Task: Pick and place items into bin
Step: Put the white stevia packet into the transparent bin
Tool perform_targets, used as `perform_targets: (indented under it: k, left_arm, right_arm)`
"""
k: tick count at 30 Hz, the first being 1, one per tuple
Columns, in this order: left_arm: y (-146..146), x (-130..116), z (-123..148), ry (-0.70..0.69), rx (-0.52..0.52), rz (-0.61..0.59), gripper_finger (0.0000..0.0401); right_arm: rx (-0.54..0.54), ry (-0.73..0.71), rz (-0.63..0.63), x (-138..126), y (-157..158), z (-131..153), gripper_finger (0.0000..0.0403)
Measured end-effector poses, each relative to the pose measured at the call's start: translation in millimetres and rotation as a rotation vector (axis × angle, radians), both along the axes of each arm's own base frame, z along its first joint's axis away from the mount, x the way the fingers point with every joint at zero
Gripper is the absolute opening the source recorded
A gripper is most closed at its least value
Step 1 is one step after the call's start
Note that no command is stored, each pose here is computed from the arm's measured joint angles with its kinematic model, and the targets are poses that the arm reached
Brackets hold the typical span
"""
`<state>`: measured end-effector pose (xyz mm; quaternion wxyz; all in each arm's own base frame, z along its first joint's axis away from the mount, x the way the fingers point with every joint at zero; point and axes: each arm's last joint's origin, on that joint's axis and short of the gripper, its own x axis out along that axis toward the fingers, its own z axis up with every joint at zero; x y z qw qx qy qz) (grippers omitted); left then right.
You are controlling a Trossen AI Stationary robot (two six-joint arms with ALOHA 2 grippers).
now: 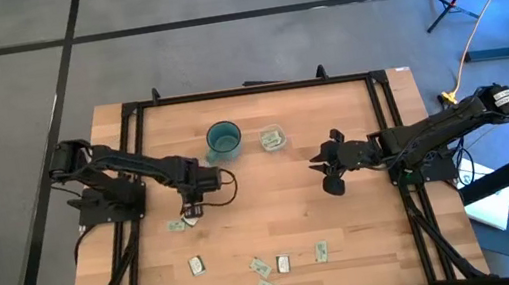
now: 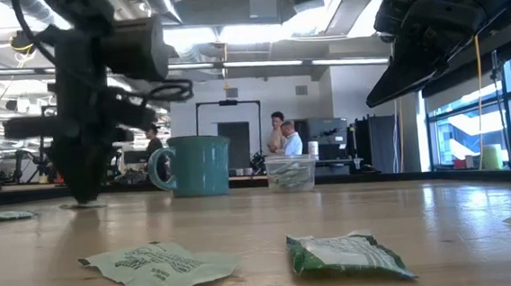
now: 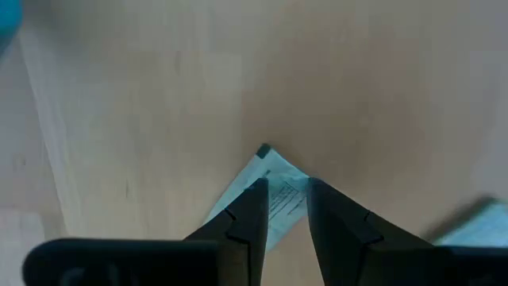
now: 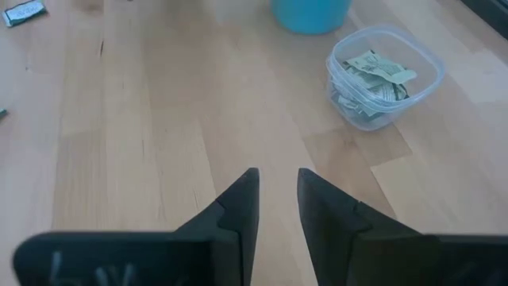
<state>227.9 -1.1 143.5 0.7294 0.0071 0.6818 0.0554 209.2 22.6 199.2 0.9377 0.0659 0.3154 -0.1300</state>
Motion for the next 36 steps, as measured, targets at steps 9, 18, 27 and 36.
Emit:
perform_targets:
  k: [9,18,27,36]
  left_arm:
    - [5.9,-8.9,-9.2,0.023,0.004,0.037,0.0078]
    - [6.0,-8.5,-9.7,0.018,0.011,0.036,0.0032]
    - [2.9,5.2,1.2,-0.034,-0.056,0.025,0.0020]
    - [-13.6,32.9,31.4,-0.185,-0.097,-0.091,0.0011]
  right_arm:
    - [0.001,-0.009,0.000,0.5,0.1,0.7,0.0092]
    - [0.001,-0.008,0.000,0.5,0.0,0.5,0.0092]
    - [-0.005,-0.005,0.004,0.4,0.0,0.4,0.0092]
    - [-0.020,-0.001,0.017,0.4,0.0,0.5,0.0092]
